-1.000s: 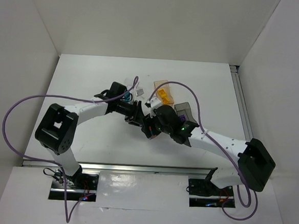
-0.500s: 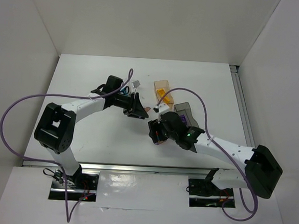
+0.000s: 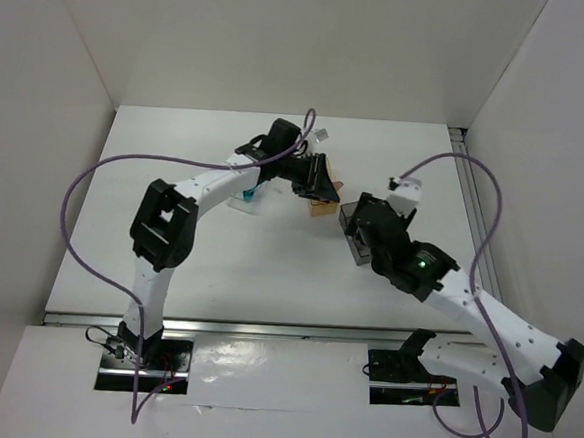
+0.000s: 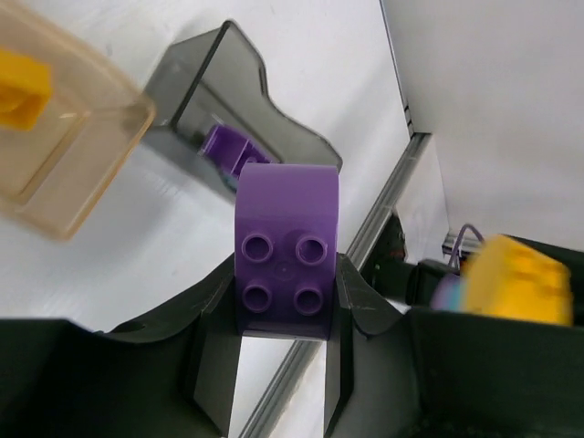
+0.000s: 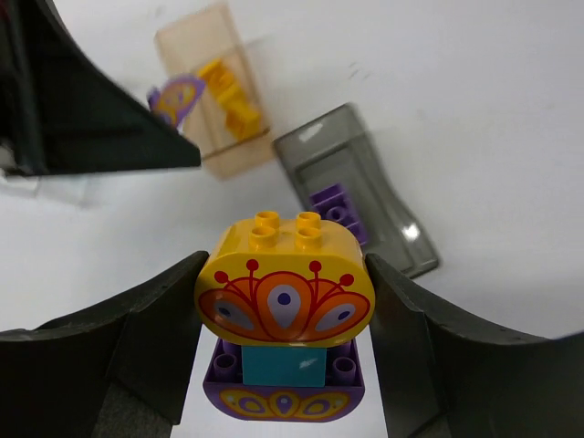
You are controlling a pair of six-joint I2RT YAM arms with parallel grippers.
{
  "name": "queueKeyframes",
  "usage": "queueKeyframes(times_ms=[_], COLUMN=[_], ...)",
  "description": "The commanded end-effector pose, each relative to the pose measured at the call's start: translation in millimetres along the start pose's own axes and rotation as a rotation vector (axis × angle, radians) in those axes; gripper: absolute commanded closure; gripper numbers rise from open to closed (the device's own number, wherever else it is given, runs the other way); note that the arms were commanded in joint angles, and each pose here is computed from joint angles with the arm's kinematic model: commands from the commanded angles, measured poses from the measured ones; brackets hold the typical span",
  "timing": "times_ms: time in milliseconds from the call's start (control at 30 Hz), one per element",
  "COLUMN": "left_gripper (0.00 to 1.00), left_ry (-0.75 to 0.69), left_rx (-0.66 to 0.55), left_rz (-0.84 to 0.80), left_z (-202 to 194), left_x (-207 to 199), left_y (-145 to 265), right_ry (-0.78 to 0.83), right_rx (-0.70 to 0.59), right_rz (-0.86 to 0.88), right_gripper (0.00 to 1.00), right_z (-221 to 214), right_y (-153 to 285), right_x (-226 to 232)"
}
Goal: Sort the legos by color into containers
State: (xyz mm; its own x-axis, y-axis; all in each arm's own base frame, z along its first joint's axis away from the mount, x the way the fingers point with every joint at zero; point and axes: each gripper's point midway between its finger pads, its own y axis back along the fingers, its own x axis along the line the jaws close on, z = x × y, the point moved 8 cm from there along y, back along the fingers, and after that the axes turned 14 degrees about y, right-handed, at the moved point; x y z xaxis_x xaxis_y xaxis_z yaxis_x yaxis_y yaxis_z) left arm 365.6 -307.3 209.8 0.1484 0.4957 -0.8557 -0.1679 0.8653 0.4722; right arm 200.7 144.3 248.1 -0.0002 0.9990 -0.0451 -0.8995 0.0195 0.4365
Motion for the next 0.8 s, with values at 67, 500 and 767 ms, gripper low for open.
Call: queueKeyframes(times_ms=[67,500,767], left_gripper=[1.0,0.31,0.19], left_ry=[0.015,0.036,-0.084], left_rx=[0.03,0.087,0.026], left_rz=[0.102,0.123,0.125], left_z=[-3.8,-1.1,-3.3], left_x=[-10.8,-7.0,-44.9], left_y=[-55.8,-117.4,-71.2], right_ry=[-0.22,-0.274,-0.231], right_rx=[-0.098,-0.141,-0.125], right_rz=[-0.248,-0.304,-0.248], right_gripper=[0.51,0.49,0.48], right_z=[11.6,13.7,18.8], right_y=[33.9,56.9,45.1], right_x=[-56.0,-84.4,-73.1])
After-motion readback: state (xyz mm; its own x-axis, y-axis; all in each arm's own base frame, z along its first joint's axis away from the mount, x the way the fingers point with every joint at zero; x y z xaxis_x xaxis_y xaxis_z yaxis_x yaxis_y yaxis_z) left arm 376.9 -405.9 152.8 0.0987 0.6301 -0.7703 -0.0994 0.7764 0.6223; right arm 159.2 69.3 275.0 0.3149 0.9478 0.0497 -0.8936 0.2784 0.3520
